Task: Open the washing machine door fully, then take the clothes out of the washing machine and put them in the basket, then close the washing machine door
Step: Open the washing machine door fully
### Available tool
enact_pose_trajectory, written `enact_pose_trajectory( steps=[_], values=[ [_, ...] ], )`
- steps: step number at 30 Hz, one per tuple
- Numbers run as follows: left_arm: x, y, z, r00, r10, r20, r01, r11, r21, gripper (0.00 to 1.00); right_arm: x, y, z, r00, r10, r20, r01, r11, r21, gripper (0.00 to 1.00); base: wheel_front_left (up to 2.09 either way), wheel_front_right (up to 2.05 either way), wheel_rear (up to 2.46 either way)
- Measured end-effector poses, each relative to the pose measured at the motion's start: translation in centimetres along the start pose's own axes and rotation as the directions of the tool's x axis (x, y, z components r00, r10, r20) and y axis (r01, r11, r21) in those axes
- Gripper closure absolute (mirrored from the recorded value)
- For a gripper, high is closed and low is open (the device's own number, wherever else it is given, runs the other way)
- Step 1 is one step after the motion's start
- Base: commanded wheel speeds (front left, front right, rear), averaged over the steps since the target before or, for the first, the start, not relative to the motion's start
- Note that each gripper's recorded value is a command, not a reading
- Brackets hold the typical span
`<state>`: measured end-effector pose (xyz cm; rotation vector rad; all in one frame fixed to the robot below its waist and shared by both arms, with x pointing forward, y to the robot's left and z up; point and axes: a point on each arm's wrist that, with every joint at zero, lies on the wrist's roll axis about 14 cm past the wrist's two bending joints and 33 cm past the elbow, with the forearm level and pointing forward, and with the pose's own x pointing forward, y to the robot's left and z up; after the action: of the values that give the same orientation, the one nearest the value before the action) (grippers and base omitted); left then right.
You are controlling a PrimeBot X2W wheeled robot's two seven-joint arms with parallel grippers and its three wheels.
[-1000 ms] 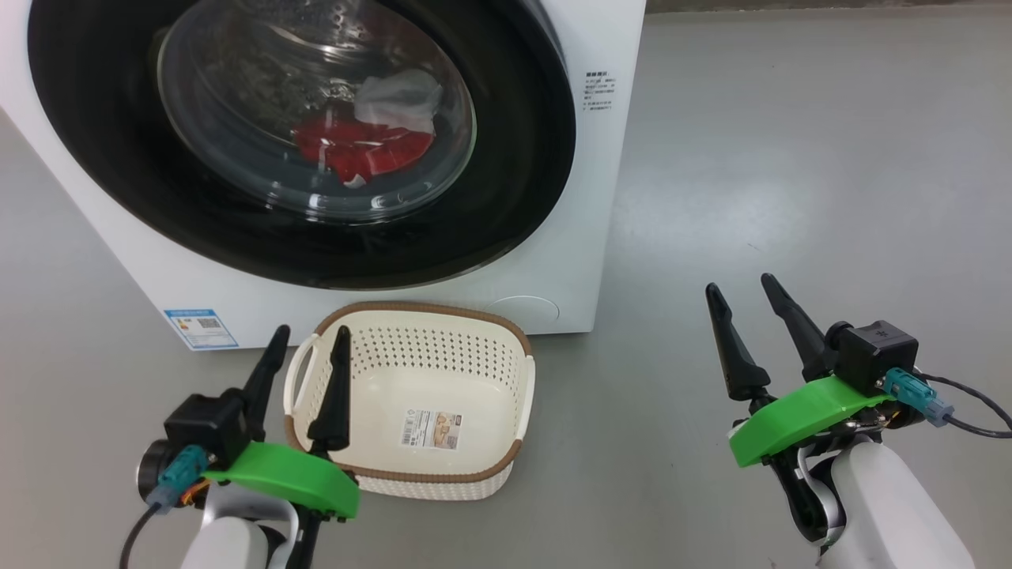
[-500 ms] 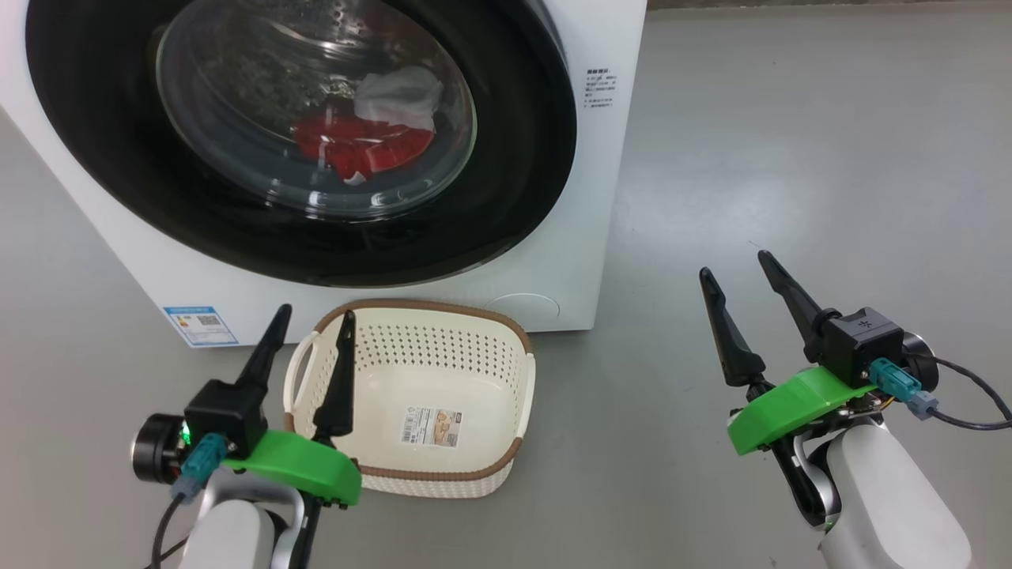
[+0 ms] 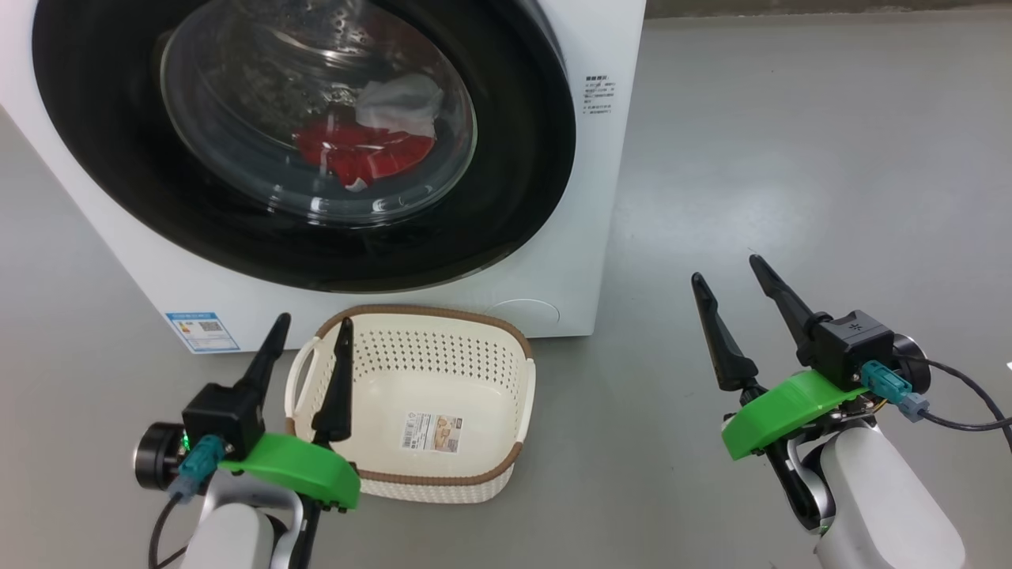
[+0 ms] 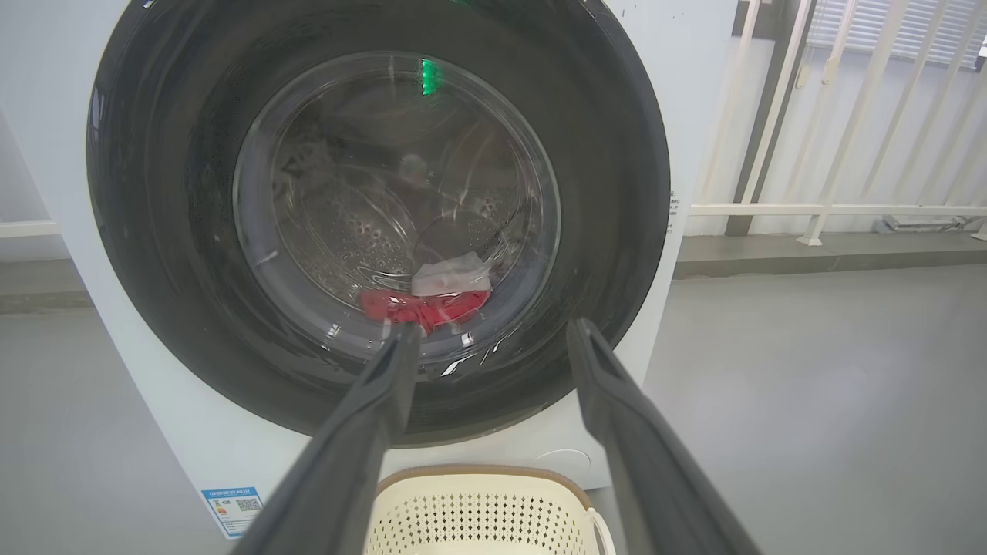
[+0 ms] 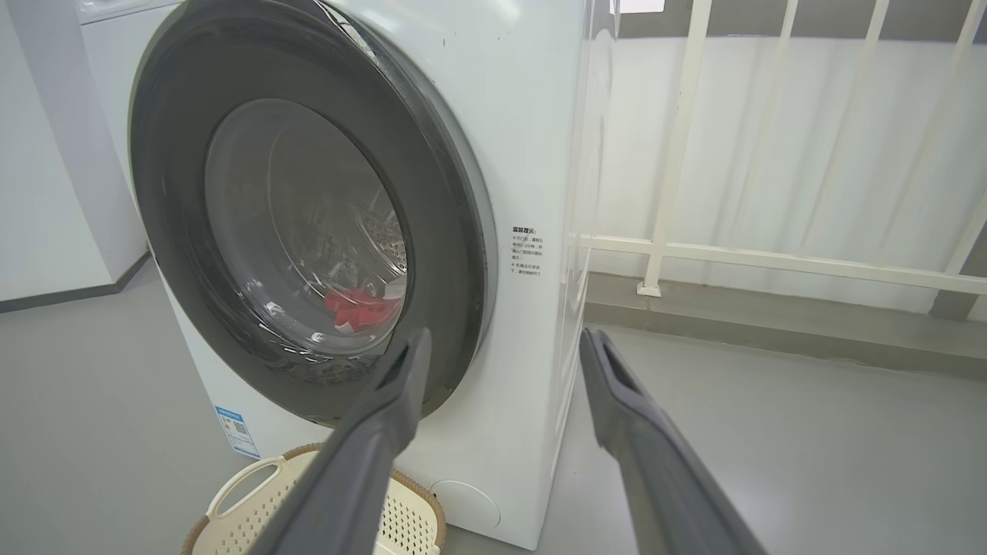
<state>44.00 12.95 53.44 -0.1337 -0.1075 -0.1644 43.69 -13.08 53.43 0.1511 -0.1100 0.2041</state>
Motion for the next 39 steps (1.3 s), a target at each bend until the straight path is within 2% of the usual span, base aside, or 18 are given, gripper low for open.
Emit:
enact_pose_trajectory(
  steps=[1, 2, 3, 4, 5, 6, 8, 13, 16, 17, 18, 19, 21, 26, 32, 39],
  values=[
    [0.0, 0.1, 0.0, 1.0, 0.004, 0.0, -0.004, 1.0, 0.001, 0.0, 0.0, 0.1, -0.1, 1.0, 0.003, -0.003, -0.003, 1.0, 0.0, 0.0, 0.0, 0.0, 0.0],
    [0.0, 0.1, 0.0, 1.0, 0.004, -0.001, -0.004, 1.0, 0.001, 0.0, 0.0, 0.2, -0.2, 1.0, 0.005, -0.007, -0.005, 1.0, 0.002, 0.18, 0.0, 0.0, 0.0],
    [0.0, 0.1, -0.1, 1.0, 0.004, -0.002, -0.004, 1.0, 0.001, 0.0, 0.0, 0.2, -0.3, 1.0, 0.005, -0.009, -0.005, 1.0, 0.006, 0.49, 0.0, 0.0, 0.0],
    [0.0, 0.1, -0.2, 1.0, 0.004, -0.004, -0.004, 1.0, 0.001, 0.0, 0.0, 0.2, -0.4, 1.0, 0.006, -0.011, -0.005, 1.0, 0.009, 0.64, 0.0, 0.0, 0.0],
    [0.0, 0.1, -0.3, 1.0, 0.004, -0.006, -0.004, 1.0, 0.001, 0.0, 0.1, 0.2, -0.6, 1.0, 0.007, -0.015, -0.007, 1.0, 0.009, 0.93, 0.0, 0.0, 0.0],
    [0.0, 0.1, -0.4, 1.0, 0.004, -0.009, -0.004, 1.0, 0.001, 0.0, 0.1, 0.3, -0.8, 1.0, 0.008, -0.02, -0.008, 1.0, 0.01, 1.0, 0.0, 0.0, 0.0],
    [0.1, 0.1, -0.5, 1.0, 0.003, -0.012, -0.003, 1.0, 0.002, 0.0, 0.3, 0.3, -1.1, 1.0, 0.009, -0.028, -0.009, 1.0, 0.016, 1.0, 0.0, 0.0, 0.0],
    [0.8, 0.0, -0.2, 1.0, -0.005, 0.002, 0.005, 1.0, 0.001, 0.0, 1.3, 0.1, -1.3, 1.0, -0.015, -0.017, 0.018, 0.988, 0.154, 1.0, 0.0, 0.0, 0.0],
    [1.2, 0.1, 0.1, 1.0, -0.006, 0.017, 0.006, 1.0, -0.001, 0.0, 2.6, 0.3, -0.4, 0.999, -0.028, 0.016, 0.022, 0.953, 0.302, 1.0, 0.0, 0.0, 0.0],
    [1.2, 0.1, 0.1, 1.0, -0.006, 0.017, 0.006, 1.0, -0.001, 0.0, 2.6, 0.3, -0.4, 0.999, -0.028, 0.016, 0.022, 0.953, 0.302, 1.0, 0.0, 0.0, 0.0],
    [1.4, 0.2, 0.3, 1.0, -0.006, 0.025, 0.006, 1.0, -0.001, 0.0, 3.3, 0.5, -0.3, 0.999, -0.031, 0.023, 0.02, 0.929, 0.369, 1.0, 0.0, 0.0, 0.0],
    [1.4, 0.2, 0.3, 1.0, -0.006, 0.025, 0.006, 1.0, -0.001, 0.0, 3.3, 0.5, -0.3, 0.999, -0.031, 0.023, 0.02, 0.929, 0.369, 1.0, 0.0, 0.0, 0.0],
    [1.7, 0.3, 0.6, 0.999, -0.006, 0.04, 0.006, 1.0, -0.001, 0.0, 4.0, 0.4, -0.3, 0.999, -0.042, 0.029, 0.026, 0.904, 0.427, 1.0, 0.0, 0.0, 0.0],
    [2.1, 0.5, 0.6, 0.999, -0.004, 0.05, 0.004, 1.0, -0.002, 0.0, 6.1, 0.6, 0.2, 0.998, -0.046, 0.047, 0.012, 0.831, 0.556, 1.0, 0.0, 0.0, 0.0],
    [3.0, 0.4, 0.5, 0.998, -0.016, 0.062, 0.017, 1.0, -0.002, 0.0, 8.6, -0.4, -0.2, 0.999, -0.033, 0.008, 0.019, 0.734, 0.679, 1.0, 0.0, 0.0, 0.0],
    [3.6, 1.5, -1.2, 0.999, 0.005, 0.032, -0.005, 1.0, -0.005, 0.0, 11.8, -0.3, -0.4, 1.0, 0.017, -0.015, 0.002, 0.583, 0.812, 1.0, 0.0, 0.0, 0.0]
  ],
)
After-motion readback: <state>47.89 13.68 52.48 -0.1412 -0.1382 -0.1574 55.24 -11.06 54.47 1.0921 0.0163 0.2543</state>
